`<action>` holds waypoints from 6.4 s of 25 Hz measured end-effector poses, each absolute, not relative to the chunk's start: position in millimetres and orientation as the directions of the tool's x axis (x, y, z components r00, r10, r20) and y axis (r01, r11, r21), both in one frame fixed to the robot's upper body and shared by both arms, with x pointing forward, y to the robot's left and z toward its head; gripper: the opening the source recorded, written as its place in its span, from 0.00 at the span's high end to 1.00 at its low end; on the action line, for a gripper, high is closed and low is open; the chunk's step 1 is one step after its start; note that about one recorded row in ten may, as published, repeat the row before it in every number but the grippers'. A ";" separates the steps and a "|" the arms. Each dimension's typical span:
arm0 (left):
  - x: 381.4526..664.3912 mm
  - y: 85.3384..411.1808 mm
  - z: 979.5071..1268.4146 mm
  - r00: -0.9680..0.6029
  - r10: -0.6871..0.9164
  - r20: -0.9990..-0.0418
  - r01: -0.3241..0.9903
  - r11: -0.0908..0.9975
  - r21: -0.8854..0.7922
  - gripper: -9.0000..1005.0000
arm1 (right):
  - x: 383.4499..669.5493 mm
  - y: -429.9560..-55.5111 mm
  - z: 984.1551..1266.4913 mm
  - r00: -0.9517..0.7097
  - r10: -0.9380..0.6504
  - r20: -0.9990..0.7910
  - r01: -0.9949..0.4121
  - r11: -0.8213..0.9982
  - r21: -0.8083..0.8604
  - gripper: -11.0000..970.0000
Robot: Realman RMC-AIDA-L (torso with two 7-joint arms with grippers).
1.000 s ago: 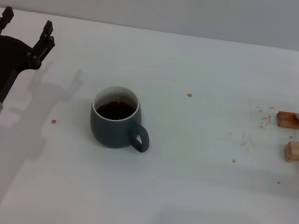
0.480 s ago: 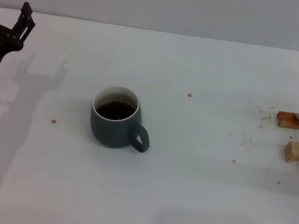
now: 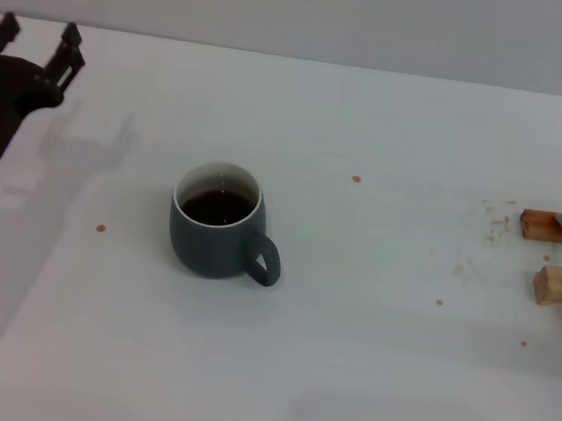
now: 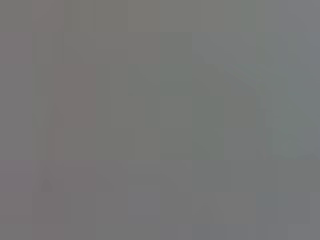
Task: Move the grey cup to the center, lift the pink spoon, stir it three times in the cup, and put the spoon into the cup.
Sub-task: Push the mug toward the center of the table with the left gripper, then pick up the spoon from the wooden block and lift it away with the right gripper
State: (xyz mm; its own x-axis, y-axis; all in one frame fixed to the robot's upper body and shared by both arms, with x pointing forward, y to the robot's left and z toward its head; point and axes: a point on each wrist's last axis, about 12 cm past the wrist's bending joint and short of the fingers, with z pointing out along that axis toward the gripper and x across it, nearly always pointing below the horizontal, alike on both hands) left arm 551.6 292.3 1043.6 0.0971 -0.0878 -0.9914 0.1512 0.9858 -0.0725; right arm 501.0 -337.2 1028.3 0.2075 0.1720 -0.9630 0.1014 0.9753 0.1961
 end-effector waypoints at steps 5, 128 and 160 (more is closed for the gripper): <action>544.1 287.7 1036.5 0.063 -0.040 -0.997 0.218 0.976 -0.026 0.32 | 499.4 -339.2 1027.7 0.208 0.173 -0.963 0.113 0.974 0.199 0.35; 557.3 214.7 1032.4 -0.162 0.015 -0.987 0.650 0.754 -0.095 0.52 | 388.9 -316.0 971.8 -0.142 0.294 -0.945 -0.116 0.944 0.310 0.35; 555.1 212.2 1032.6 -0.158 -0.003 -0.987 0.649 0.753 -0.106 0.53 | 393.8 -310.2 964.8 -0.217 0.266 -0.939 -0.145 0.943 0.300 0.53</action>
State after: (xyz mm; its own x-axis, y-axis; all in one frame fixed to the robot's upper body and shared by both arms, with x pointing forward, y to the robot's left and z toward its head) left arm 555.1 212.2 1032.6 -0.1578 -0.0035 -0.9875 0.6492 0.7531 -0.1064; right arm 393.8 -310.2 964.8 -0.2167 0.2658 -0.9394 -0.1450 0.9428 0.3002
